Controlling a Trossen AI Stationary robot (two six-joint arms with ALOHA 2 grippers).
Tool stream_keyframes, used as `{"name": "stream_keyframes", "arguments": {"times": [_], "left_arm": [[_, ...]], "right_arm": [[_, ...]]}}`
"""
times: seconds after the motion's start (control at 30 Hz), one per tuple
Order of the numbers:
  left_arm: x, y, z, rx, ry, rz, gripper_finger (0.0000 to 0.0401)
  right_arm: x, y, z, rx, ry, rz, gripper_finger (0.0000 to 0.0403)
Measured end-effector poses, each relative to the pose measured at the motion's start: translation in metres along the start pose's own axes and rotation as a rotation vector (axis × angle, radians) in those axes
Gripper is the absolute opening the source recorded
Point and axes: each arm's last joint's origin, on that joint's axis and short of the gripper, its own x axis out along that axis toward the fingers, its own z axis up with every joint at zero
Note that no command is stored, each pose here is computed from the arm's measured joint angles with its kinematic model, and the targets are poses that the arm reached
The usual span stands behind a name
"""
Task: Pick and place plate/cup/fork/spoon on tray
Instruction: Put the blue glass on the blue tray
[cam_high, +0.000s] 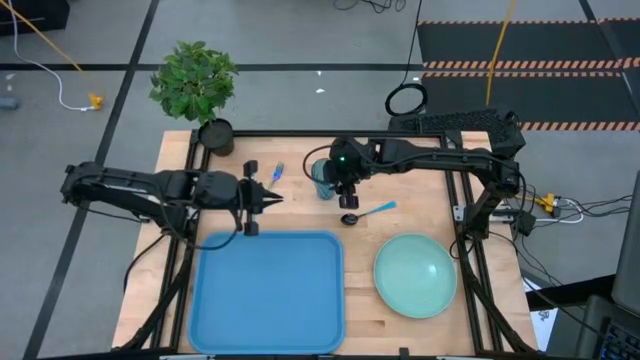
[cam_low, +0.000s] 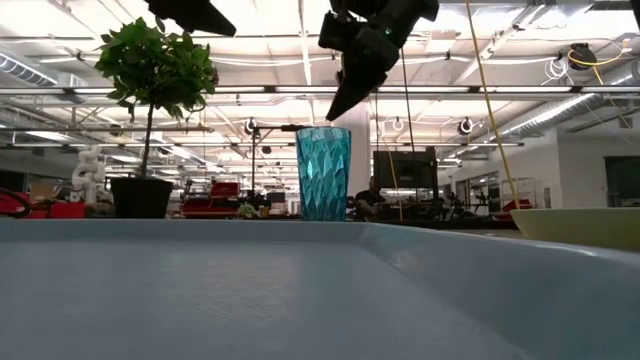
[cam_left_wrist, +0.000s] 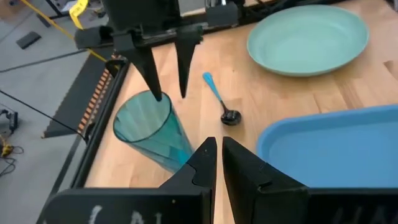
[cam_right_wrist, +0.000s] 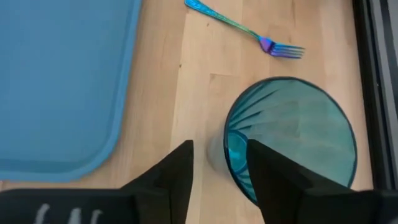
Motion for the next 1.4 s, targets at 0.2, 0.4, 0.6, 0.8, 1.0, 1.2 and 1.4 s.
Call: {"name": "stream_keyframes", "arguments": {"times": [0.2, 0.4, 0.6, 0.8, 1.0, 1.2, 1.4], "left_arm": [[0.002, 0.001, -0.001, -0.002, 0.006, 0.004, 0.0031], [0.001, 0.001, 0.000, 0.002, 0.004, 0.001, 0.0031], [0.001, 0.001, 0.000, 0.002, 0.004, 0.001, 0.0031], [0.001, 0.001, 0.000, 0.004, 0.004, 0.001, 0.0031], [0.001, 0.001, 0.000, 0.003, 0.002, 0.001, 0.0031], [0.001, 0.001, 0.000, -0.005, 0.000, 0.000, 0.0031], [0.001, 0.002, 0.005, -0.019, -0.051, 0.009, 0.0031]], "right_arm": [[0.008, 0.000, -0.005, -0.038, -0.016, -0.008, 0.0148], [0.015, -0.005, -0.012, -0.065, -0.017, -0.019, 0.0137], [0.017, -0.011, -0.017, -0.069, -0.014, -0.024, 0.0097], [0.016, -0.012, -0.018, -0.066, -0.027, 0.024, 0.0028], [0.016, -0.012, -0.018, -0.066, -0.028, 0.042, 0.0009], [0.016, -0.012, -0.018, -0.066, -0.029, 0.042, 0.0003], [0.013, -0.011, -0.017, -0.051, -0.040, 0.043, 0.0001]]}}
